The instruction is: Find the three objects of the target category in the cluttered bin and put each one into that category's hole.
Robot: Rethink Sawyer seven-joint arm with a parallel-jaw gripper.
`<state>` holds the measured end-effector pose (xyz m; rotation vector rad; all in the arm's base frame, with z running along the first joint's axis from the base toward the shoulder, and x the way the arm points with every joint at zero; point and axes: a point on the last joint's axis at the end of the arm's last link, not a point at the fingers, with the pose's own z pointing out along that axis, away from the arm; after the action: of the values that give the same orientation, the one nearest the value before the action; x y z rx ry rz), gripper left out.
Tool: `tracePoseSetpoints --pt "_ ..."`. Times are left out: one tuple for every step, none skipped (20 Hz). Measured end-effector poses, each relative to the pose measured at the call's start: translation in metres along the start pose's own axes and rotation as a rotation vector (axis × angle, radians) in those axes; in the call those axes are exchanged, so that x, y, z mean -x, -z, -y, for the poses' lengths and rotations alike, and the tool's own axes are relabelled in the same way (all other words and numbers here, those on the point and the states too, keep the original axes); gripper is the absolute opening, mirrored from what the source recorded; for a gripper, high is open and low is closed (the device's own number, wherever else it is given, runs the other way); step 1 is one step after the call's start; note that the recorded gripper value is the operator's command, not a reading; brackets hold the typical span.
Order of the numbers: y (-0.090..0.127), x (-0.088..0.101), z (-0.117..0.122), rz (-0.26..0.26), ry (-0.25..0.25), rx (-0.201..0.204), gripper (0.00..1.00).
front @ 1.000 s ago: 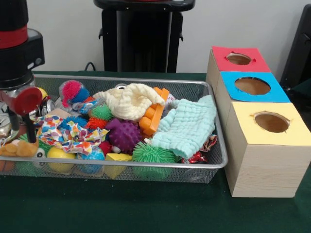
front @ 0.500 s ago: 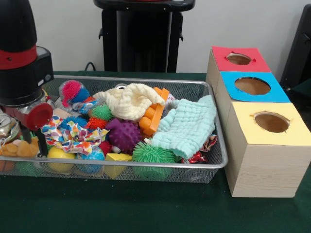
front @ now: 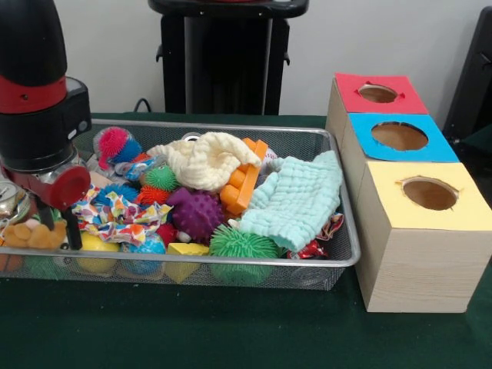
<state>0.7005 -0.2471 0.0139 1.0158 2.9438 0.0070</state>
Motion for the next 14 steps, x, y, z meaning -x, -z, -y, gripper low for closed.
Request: tracePoseSetpoints --pt "0.000 -0.001 -0.001 0.001 0.005 -0.003 1.00" --pt "-0.001 -0.001 -0.001 0.002 0.010 -0.006 1.00" --pt "-0.001 -0.002 -0.002 0.005 0.019 -0.011 1.00" --pt "-0.002 -0.004 -0.005 0.011 0.036 -0.023 1.00" --pt "-0.002 -0.004 -0.006 0.013 0.041 -0.028 1.00" --pt "-0.003 -0.005 -0.007 0.016 0.049 -0.035 1.00" --pt "-0.003 -0.005 -0.008 0.019 0.056 -0.041 1.00" --pt "-0.003 -0.006 -0.011 0.028 0.074 -0.058 1.00" --pt "-0.003 -0.006 -0.011 0.031 0.079 -0.062 1.00" --pt "-0.003 -0.007 -0.013 0.035 0.089 -0.072 1.00" --pt "-0.003 -0.009 -0.015 0.040 0.103 -0.086 1.00" --pt "-0.003 -0.010 -0.016 0.043 0.112 -0.094 1.00" --pt "-0.002 -0.014 -0.019 0.049 0.133 -0.114 1.00" --pt "-0.003 -0.015 -0.021 0.051 0.141 -0.122 1.00"
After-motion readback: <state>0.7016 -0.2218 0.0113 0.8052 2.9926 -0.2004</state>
